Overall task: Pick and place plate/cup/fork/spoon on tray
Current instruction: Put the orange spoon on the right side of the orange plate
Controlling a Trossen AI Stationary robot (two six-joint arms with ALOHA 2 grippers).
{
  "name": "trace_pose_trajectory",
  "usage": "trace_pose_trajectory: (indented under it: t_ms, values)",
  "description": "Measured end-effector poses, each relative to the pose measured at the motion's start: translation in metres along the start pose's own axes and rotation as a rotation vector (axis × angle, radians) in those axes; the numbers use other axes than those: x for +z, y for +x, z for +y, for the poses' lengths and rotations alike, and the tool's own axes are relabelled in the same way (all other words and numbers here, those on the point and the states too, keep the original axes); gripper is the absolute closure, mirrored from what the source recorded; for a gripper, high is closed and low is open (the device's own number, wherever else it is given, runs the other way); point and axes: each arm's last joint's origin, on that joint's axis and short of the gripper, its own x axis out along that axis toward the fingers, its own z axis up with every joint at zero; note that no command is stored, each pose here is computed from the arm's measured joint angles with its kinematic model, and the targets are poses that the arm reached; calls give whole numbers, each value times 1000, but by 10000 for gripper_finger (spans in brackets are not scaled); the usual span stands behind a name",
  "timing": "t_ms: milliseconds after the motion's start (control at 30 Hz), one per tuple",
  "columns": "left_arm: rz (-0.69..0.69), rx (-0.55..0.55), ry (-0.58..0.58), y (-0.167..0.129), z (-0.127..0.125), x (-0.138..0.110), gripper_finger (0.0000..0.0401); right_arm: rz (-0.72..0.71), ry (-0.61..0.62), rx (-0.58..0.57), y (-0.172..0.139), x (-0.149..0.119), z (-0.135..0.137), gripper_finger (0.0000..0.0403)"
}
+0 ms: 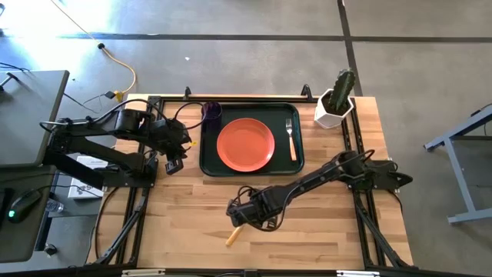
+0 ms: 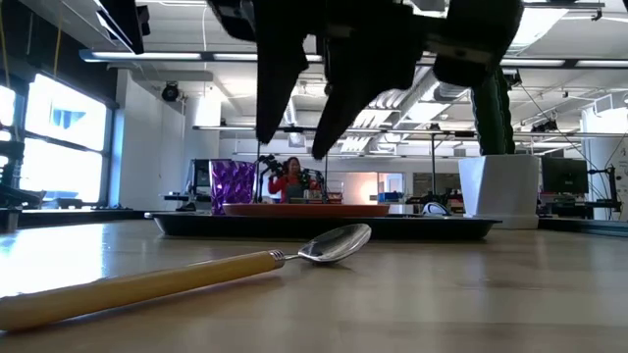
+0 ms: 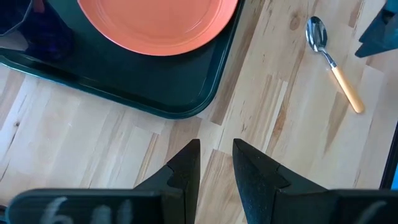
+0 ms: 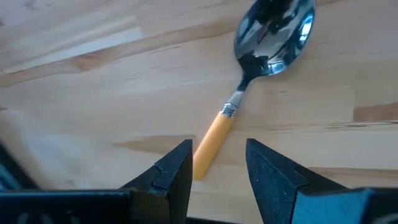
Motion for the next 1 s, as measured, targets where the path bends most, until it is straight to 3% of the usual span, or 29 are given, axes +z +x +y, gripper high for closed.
trace_pose_trajectory:
  t_ms: [633, 1000]
  values:
    - [-1, 0, 0, 0, 0, 0, 316, 28, 31, -43, 48, 2, -3, 265]
    - [-1, 0, 0, 0, 0, 0, 316, 30, 81, -40, 61, 3, -3, 265]
